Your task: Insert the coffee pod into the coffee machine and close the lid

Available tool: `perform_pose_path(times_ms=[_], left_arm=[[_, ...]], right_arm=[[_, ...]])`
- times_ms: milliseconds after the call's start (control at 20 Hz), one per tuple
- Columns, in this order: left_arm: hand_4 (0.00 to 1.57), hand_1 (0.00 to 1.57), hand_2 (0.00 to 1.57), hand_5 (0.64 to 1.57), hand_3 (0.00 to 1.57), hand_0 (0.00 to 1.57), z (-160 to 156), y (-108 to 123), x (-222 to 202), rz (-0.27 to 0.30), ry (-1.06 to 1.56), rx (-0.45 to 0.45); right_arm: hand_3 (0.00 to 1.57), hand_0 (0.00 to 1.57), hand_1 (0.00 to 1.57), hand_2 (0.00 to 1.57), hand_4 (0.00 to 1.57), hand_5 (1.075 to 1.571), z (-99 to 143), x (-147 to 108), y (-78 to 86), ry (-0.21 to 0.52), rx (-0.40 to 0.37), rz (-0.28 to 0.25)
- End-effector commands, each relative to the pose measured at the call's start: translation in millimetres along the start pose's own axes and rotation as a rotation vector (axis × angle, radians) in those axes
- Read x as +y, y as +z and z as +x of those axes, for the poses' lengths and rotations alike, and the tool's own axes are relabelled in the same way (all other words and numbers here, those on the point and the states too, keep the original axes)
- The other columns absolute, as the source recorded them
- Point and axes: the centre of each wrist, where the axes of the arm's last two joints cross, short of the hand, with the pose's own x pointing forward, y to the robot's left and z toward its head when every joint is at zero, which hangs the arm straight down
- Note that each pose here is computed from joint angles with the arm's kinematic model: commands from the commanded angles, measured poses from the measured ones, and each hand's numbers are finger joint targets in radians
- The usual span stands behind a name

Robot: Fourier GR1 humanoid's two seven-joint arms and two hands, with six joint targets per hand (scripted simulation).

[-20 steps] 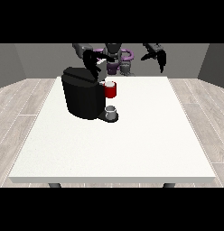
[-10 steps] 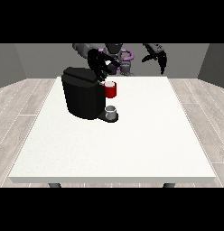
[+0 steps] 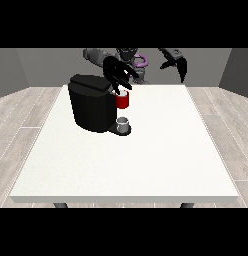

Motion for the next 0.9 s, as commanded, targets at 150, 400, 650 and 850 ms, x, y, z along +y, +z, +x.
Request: perform_pose_path(times_ms=[150,400,650,850], left_arm=[[0.40,0.00,0.00,1.571,0.00,0.00,16,-20,-9,-0.072,-0.009,-0.059],[0.42,0.00,0.00,1.571,0.00,0.00,29,-33,0,-0.071,-0.027,-0.112],[0.00,0.00,0.00,1.571,0.00,0.00,30,-29,27,-0.037,-0.031,-0.143],[0.31,0.00,0.00,1.571,0.00,0.00,44,-28,21,-0.056,-0.019,-0.146]], right_arm=[[0.00,0.00,0.00,0.00,0.00,1.571,73,27,6.9,-0.106,-0.283,0.084],[0.00,0.00,0.00,0.00,0.00,1.571,104,19,9.4,-0.103,-0.363,0.069],[0.00,0.00,0.00,0.00,0.00,1.571,117,39,7.1,-0.167,-0.408,0.081],[0.00,0.00,0.00,0.00,0.10,1.571,104,32,-7.1,-0.169,-0.398,0.075]])
